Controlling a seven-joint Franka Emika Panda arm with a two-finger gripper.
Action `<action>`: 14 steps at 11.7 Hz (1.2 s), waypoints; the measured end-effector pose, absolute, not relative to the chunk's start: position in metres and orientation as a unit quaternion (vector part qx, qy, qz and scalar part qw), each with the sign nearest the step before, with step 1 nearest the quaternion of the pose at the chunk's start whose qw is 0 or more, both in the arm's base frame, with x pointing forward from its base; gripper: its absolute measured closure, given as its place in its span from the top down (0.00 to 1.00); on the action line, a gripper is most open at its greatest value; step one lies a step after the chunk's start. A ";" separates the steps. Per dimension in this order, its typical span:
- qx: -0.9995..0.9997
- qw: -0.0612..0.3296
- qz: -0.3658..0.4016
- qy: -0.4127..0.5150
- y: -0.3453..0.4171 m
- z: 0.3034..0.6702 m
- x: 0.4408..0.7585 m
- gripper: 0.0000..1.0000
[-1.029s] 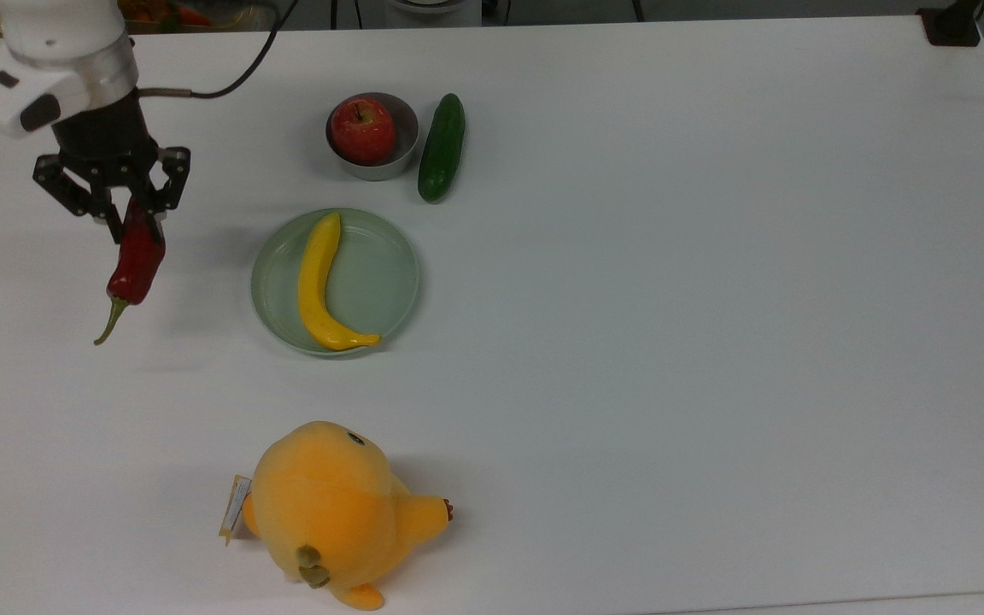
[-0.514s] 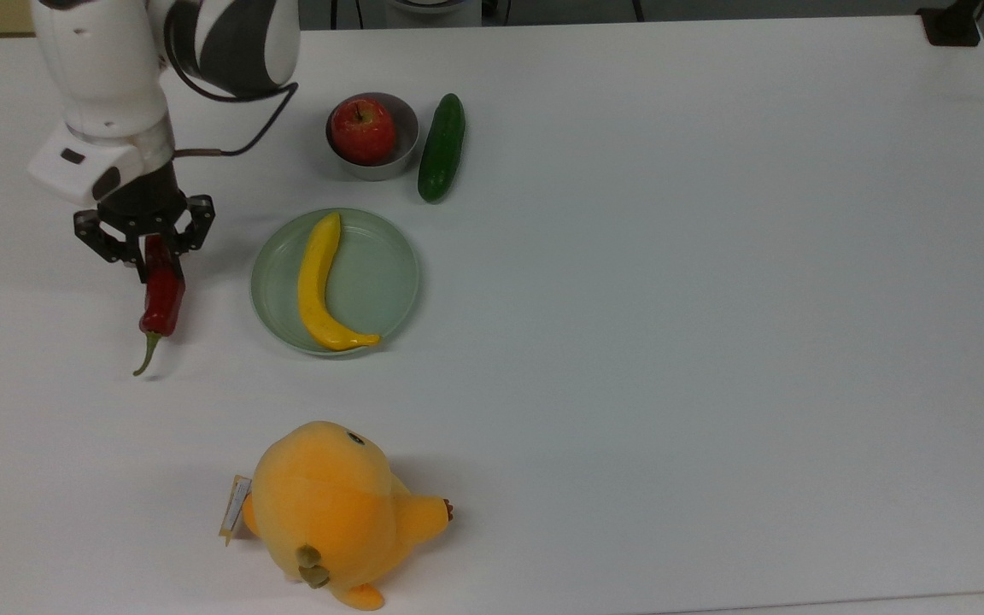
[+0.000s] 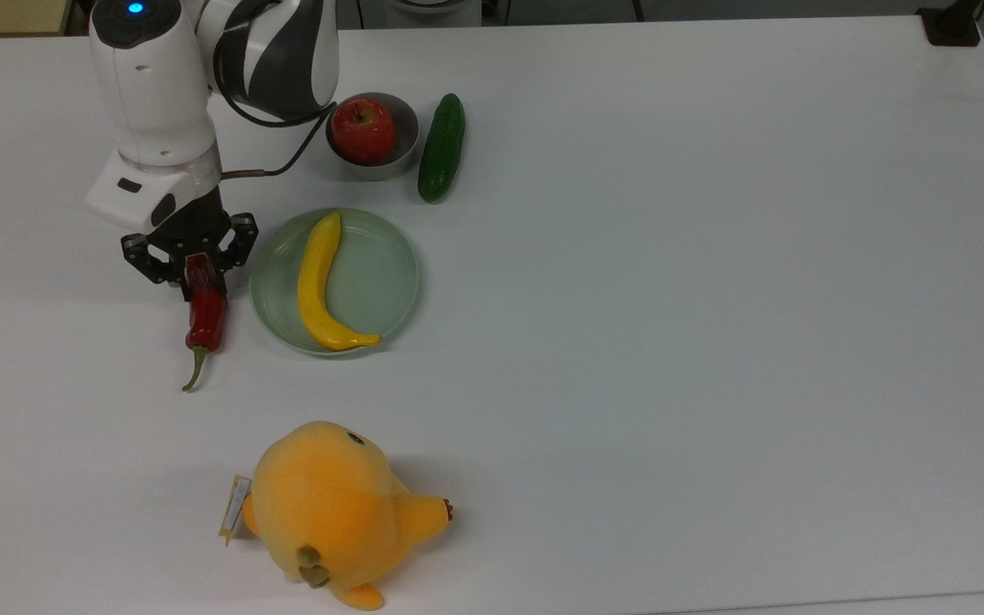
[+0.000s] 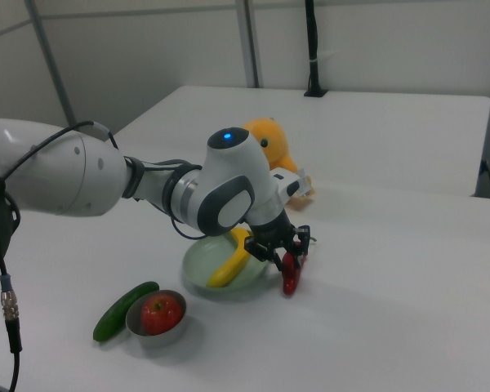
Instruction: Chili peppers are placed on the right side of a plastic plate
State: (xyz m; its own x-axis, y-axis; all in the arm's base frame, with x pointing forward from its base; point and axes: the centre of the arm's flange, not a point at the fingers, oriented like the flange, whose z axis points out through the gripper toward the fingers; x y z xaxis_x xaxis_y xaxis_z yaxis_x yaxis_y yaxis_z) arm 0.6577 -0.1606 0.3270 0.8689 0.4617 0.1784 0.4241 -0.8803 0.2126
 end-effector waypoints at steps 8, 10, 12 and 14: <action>0.986 0.056 0.114 0.106 -0.152 0.443 0.638 1.00; 0.992 0.038 0.114 0.050 -0.124 0.515 0.615 1.00; 0.996 0.018 0.087 0.022 -0.089 0.565 0.583 1.00; 0.997 -0.007 0.070 -0.012 -0.054 0.593 0.561 1.00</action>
